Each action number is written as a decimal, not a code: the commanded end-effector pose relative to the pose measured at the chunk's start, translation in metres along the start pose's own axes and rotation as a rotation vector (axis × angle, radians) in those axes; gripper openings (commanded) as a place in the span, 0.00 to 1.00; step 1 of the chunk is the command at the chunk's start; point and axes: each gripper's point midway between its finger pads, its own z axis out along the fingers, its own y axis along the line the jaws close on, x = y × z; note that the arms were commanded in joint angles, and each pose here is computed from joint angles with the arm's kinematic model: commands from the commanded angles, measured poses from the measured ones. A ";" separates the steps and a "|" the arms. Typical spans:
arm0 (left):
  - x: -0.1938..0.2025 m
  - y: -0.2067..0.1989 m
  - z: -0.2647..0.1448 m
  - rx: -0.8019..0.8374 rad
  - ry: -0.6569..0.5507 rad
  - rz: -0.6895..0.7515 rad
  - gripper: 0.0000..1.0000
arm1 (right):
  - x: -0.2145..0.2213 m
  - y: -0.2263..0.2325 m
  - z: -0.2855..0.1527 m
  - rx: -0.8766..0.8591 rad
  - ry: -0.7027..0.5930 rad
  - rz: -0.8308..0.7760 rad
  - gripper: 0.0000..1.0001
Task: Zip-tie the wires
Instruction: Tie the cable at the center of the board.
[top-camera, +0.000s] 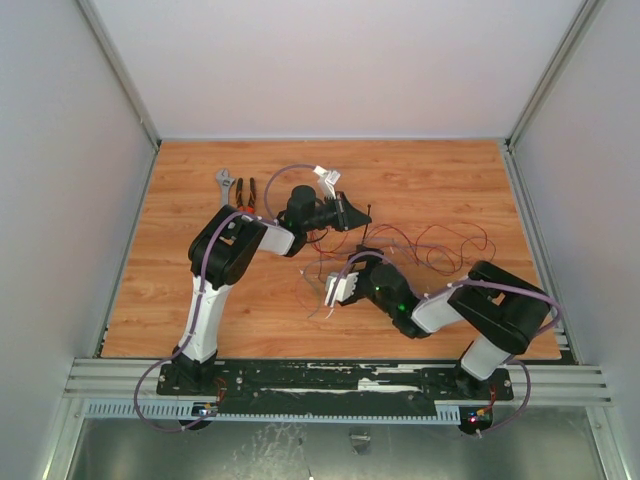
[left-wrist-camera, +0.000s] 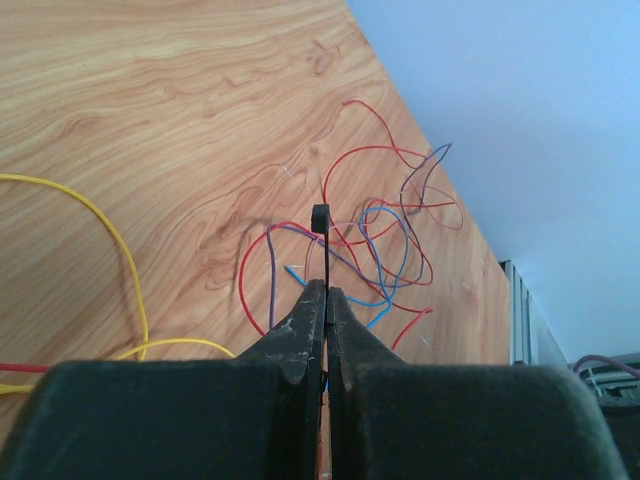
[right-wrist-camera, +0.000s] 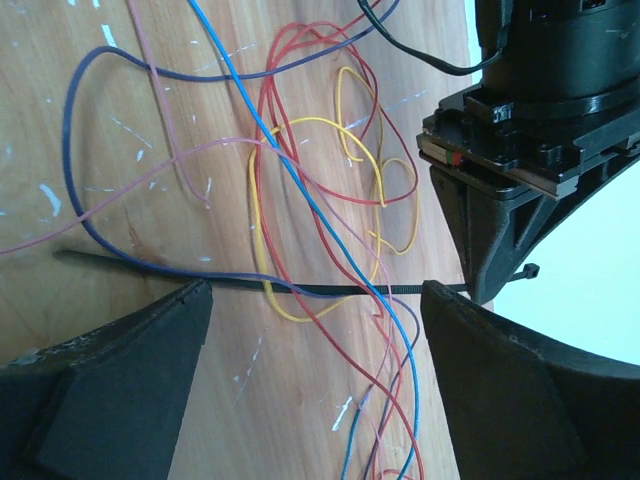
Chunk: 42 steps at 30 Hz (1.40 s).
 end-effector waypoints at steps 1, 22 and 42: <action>-0.018 -0.015 0.002 0.040 -0.030 0.032 0.00 | -0.002 0.012 -0.008 -0.044 -0.002 0.051 0.84; -0.018 -0.014 0.003 0.034 -0.024 0.033 0.00 | 0.026 -0.013 -0.023 0.038 0.094 0.017 0.96; -0.016 -0.008 0.003 0.004 -0.002 0.030 0.00 | 0.017 -0.035 -0.029 0.054 0.022 0.166 0.99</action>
